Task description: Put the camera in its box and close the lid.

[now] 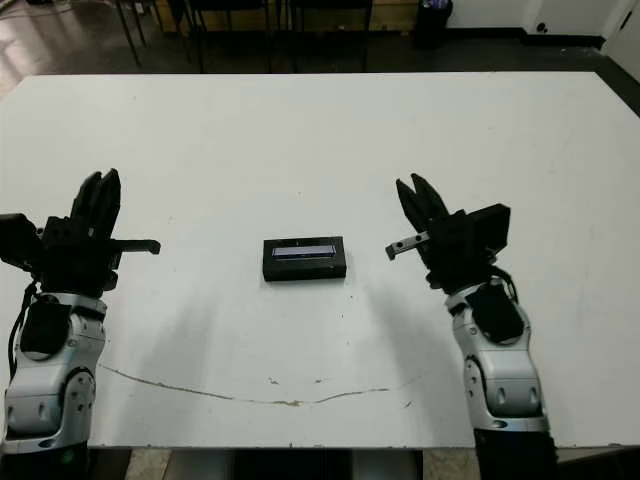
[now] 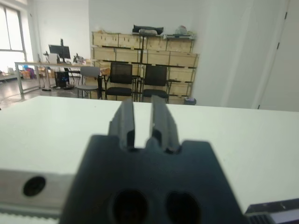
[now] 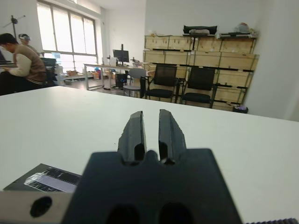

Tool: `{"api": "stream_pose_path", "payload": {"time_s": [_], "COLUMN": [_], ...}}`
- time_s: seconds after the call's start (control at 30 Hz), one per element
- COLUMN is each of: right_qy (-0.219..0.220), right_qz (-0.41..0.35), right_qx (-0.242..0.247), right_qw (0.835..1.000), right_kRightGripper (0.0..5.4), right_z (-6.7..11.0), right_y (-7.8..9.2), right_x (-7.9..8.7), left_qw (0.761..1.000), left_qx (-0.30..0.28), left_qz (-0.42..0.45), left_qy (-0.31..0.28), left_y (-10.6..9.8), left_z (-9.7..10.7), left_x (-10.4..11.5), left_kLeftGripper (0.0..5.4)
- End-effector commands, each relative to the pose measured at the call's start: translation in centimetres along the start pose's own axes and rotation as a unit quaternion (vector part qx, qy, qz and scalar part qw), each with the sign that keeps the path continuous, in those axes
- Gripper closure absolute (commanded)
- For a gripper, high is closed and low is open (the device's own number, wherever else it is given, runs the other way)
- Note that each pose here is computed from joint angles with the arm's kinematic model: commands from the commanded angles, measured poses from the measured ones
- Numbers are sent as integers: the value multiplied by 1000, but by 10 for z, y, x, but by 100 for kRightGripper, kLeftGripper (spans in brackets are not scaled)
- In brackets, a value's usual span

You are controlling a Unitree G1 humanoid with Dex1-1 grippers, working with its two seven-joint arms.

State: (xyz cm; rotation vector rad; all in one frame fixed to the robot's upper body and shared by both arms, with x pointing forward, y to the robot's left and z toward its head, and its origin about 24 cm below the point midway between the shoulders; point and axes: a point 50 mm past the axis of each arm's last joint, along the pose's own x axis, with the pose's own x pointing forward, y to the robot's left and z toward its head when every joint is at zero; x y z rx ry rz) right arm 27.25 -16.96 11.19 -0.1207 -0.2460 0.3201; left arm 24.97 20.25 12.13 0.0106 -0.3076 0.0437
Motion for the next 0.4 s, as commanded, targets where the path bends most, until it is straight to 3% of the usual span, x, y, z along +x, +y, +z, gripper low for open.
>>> {"api": "stream_pose_path", "payload": {"time_s": [0.03, 0.4], "right_qy": [4, 26], "right_qz": [-18, -13], "right_qx": [-6, -12], "right_qw": [1000, 1000], "right_kRightGripper": [540, 540], "right_z": [-1, -5], "right_y": [0, 7], "right_x": [5, 9], "left_qw": [1000, 1000], "left_qx": [-13, -27], "left_qz": [6, -8], "left_qy": [9, -3], "left_y": [-1, -12], "left_z": [-3, 6], "left_x": [3, 6], "left_kLeftGripper": [537, 537]}}
